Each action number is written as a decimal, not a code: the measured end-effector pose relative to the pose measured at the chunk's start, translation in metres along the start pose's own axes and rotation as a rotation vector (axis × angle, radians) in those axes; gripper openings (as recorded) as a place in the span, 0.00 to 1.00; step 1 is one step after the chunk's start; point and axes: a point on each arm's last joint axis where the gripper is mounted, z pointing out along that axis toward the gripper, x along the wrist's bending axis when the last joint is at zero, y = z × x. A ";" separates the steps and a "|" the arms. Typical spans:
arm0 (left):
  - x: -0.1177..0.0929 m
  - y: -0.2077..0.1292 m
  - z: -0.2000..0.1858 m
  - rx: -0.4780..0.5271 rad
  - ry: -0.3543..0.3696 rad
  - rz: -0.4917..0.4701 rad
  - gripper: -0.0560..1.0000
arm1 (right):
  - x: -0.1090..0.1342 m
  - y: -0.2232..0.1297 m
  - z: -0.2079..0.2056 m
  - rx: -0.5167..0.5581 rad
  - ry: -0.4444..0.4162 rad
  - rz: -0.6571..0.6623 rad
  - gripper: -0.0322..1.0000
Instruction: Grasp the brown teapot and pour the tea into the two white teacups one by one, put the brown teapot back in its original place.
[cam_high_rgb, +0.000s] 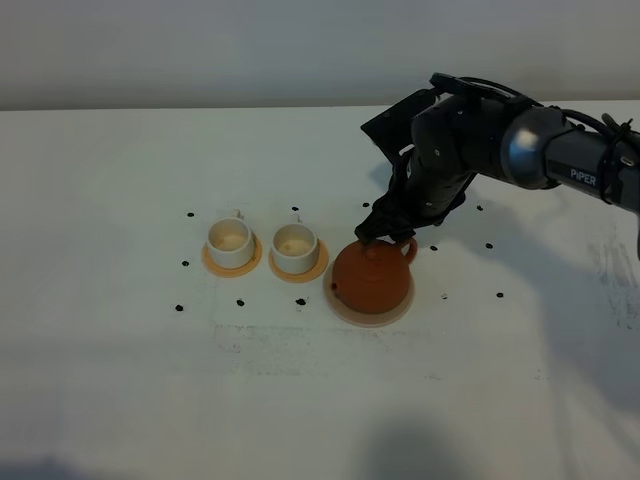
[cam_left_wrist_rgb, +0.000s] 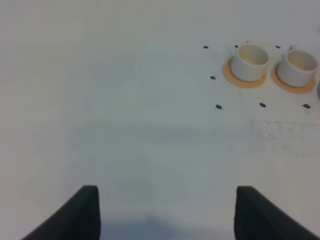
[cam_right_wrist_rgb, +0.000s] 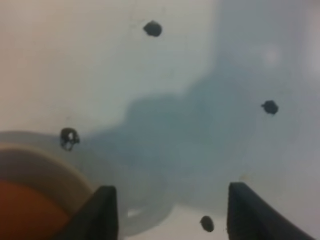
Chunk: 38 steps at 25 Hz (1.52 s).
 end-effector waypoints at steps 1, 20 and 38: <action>0.000 0.000 0.000 0.000 0.000 0.000 0.61 | 0.000 0.001 -0.001 -0.011 0.000 0.000 0.48; 0.000 0.000 0.000 0.000 0.000 0.000 0.61 | -0.003 -0.002 -0.014 0.026 -0.014 -0.008 0.48; 0.000 0.000 0.000 0.000 0.000 0.000 0.61 | -0.001 -0.012 -0.015 0.133 0.006 0.011 0.48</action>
